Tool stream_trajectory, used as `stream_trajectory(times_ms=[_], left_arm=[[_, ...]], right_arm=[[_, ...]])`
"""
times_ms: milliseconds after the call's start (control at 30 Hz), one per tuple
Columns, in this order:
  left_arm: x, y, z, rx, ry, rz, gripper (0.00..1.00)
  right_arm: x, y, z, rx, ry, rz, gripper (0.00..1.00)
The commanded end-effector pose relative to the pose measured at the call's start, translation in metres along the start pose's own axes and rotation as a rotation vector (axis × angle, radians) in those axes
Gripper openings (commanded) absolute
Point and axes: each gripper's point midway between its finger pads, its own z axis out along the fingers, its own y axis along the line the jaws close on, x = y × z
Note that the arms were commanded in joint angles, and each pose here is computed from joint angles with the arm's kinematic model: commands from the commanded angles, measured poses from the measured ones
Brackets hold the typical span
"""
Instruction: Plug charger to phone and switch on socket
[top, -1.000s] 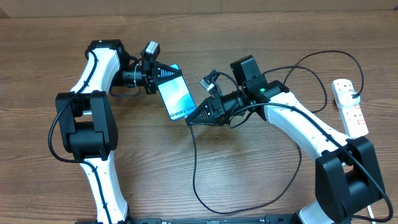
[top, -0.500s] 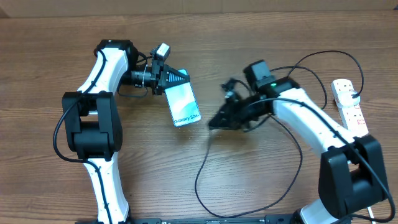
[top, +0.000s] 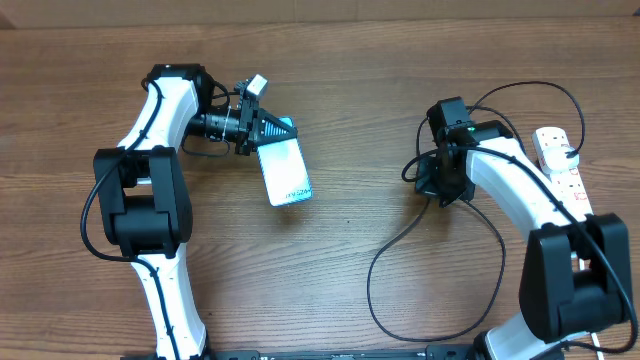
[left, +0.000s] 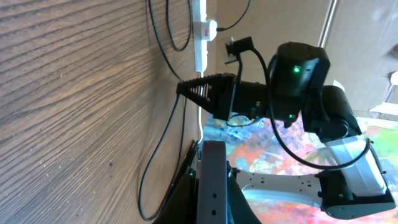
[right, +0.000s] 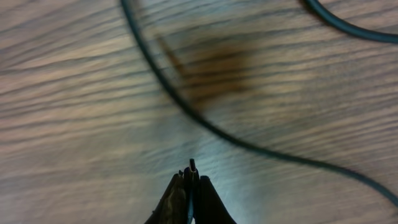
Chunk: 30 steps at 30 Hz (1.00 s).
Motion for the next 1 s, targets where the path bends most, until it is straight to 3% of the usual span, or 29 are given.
stream_trajectory(times_ms=[0, 133, 233, 300, 400, 433, 467, 500, 700, 900, 967], left_arm=[[0.001, -0.012, -0.003, -0.017, -0.004, -0.007, 0.04], [0.001, -0.012, -0.003, -0.020, -0.003, -0.007, 0.04], [0.001, -0.011, -0.003, -0.020, -0.003, -0.010, 0.04], [0.001, -0.011, -0.003, -0.020, -0.003, -0.010, 0.04], [0.001, -0.012, -0.003, -0.020, -0.003, -0.010, 0.04], [0.001, -0.012, -0.003, -0.020, -0.003, -0.011, 0.04], [0.001, -0.012, -0.003, -0.020, -0.003, -0.010, 0.04], [0.001, -0.012, -0.003, -0.020, -0.003, -0.010, 0.04], [0.001, -0.011, -0.003, -0.020, -0.003, -0.010, 0.04], [0.001, -0.012, -0.003, -0.020, -0.003, -0.010, 0.04], [0.001, -0.012, -0.003, -0.020, -0.003, -0.010, 0.04]], right_arm=[[0.001, -0.013, 0.022, 0.083, 0.005, 0.037, 0.04], [-0.002, -0.009, 0.030, 0.064, -0.005, 0.043, 0.06], [-0.001, -0.005, 0.031, 0.041, 0.003, 0.044, 0.20], [0.001, -0.004, 0.031, 0.034, 0.012, 0.044, 0.38], [0.002, -0.005, 0.031, 0.038, 0.018, 0.055, 0.55], [0.003, -0.005, 0.031, 0.040, 0.021, 0.070, 0.64], [0.006, -0.007, 0.032, 0.046, 0.030, 0.093, 0.79], [0.008, -0.008, 0.033, 0.048, 0.035, 0.098, 0.81], [0.028, -0.005, 0.040, 0.017, 0.106, 0.134, 0.80], [0.041, -0.003, 0.049, -0.010, 0.143, 0.155, 0.25], [0.044, -0.004, 0.050, -0.005, 0.150, 0.156, 0.18]])
